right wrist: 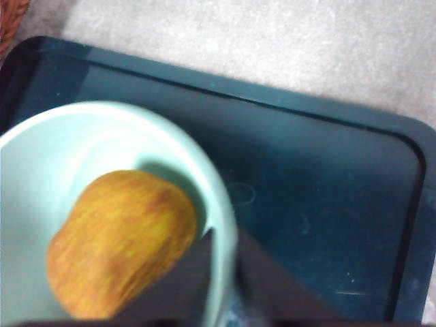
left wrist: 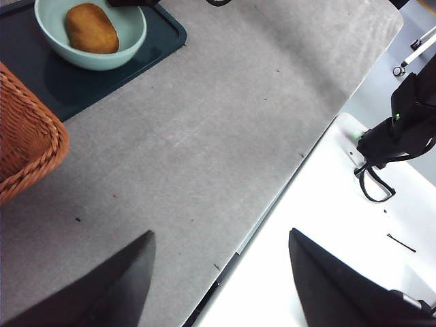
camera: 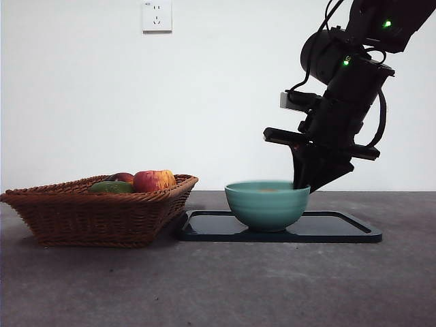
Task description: Pick up the wifruite, put it on the bowl, pick up the plate, put it on desk
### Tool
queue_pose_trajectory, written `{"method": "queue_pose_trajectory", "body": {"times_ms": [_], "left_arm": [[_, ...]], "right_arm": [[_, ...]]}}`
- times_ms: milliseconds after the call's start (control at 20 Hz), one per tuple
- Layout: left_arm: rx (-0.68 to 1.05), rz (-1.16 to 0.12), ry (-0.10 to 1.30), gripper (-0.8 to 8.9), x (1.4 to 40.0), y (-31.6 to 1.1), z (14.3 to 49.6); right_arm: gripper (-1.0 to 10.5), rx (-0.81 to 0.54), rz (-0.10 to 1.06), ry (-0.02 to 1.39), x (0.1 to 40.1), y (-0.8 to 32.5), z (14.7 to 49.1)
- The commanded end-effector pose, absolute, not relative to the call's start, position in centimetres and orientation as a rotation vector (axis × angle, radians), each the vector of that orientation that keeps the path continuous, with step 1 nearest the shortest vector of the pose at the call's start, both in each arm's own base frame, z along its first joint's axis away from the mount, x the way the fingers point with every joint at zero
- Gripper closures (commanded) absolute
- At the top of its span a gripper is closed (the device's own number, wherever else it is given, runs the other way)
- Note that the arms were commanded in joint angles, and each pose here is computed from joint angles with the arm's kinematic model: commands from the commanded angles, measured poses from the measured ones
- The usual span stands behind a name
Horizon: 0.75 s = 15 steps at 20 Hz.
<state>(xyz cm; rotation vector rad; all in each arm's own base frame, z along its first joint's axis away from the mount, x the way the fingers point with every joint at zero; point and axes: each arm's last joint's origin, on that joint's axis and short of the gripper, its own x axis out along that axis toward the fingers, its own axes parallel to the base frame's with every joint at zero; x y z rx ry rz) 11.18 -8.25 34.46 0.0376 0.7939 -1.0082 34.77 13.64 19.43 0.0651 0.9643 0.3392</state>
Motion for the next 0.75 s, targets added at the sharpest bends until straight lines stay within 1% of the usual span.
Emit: {"method": "queue_pose_trajectory", "body": {"times_ms": [50,150,250,400,500,600,750], "left_arm": [[0.042,-1.019,0.767,5.01,11.2,-8.4,35.0],[0.042,-1.019,0.768,5.01,11.2,-8.4,35.0],[0.042,-1.019,0.768,5.01,11.2,-8.4,35.0],[0.042,-1.019,0.765,5.01,11.3,-8.4,35.1],[0.042,-1.019,0.765,5.01,11.3,-8.4,35.1],[0.042,-1.019,0.765,5.01,11.3,-8.4,35.1],[0.042,-1.020,0.761,5.01,11.3,-8.4,35.1]], "right_arm": [[7.5,0.066,0.346,0.956,35.2,14.0,19.6],[7.5,0.073,0.342,0.951,35.2,14.0,19.8],[7.4,0.089,0.341,0.922,34.8,13.8,21.1],[7.4,0.101,0.358,0.835,33.2,13.2,25.0],[7.4,0.108,0.381,0.780,31.3,12.5,28.1],[7.4,0.109,0.444,0.749,28.6,11.7,31.1],[7.4,0.095,0.516,0.730,24.4,10.2,34.3]]}}
